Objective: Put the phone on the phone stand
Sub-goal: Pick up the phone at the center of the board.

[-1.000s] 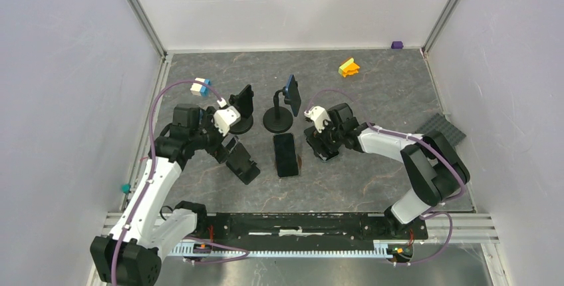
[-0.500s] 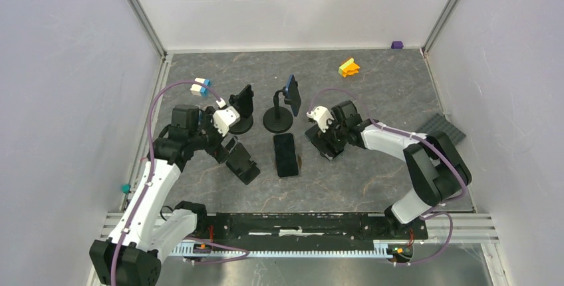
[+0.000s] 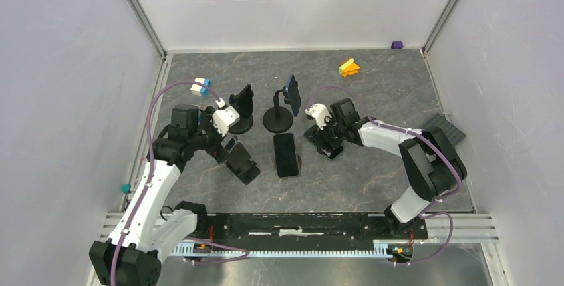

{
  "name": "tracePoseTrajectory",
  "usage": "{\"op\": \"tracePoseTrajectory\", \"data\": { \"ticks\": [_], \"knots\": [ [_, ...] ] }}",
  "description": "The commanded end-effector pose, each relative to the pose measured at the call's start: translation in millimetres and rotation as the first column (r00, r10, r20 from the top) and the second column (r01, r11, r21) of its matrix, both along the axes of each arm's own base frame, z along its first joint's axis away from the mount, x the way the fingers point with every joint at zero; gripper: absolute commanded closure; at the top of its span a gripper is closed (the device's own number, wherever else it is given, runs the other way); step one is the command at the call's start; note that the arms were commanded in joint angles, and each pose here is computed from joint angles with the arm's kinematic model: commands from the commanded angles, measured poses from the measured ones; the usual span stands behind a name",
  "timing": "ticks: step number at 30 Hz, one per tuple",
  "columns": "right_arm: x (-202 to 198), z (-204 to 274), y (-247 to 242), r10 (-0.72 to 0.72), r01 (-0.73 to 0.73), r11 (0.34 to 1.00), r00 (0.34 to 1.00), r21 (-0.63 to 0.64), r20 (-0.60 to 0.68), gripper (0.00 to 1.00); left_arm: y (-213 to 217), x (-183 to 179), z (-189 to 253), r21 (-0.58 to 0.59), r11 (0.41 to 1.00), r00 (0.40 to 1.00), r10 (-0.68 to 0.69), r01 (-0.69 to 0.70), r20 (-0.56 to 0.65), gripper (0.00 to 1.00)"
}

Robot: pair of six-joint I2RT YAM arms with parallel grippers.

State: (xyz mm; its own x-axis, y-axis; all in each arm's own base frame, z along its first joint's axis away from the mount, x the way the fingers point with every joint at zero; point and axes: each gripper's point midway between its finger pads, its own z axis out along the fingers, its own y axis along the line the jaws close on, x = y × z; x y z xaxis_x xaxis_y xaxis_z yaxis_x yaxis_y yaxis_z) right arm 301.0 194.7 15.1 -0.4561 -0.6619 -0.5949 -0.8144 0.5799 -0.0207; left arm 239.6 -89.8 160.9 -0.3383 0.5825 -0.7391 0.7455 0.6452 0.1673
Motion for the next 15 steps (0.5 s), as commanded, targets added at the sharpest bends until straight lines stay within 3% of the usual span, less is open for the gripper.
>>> {"op": "tracePoseTrajectory", "data": {
  "ticks": [1, 7, 15],
  "knots": [
    [-28.7, -34.2, -29.5, -0.02, 0.007, 0.991, 0.995, -0.133, -0.102, 0.27, -5.5, 1.9, 19.5, -0.037, 0.999, 0.999, -0.007, 0.009, 0.054, 0.0],
    [-25.9, -21.5, -30.0, 0.011, -0.018, 0.995, 0.997, -0.097, -0.074, 0.5, -17.1, -7.2, 23.0, -0.096, 0.994, 0.999, -0.041, 0.043, 0.016, 0.01],
    [-18.3, 11.3, -19.1, 0.058, -0.058, 0.997, 0.998, 0.051, 0.01, 0.63, -40.7, -13.9, 23.3, -0.147, 0.983, 0.993, -0.117, 0.111, -0.033, 0.03]
  ]
}}
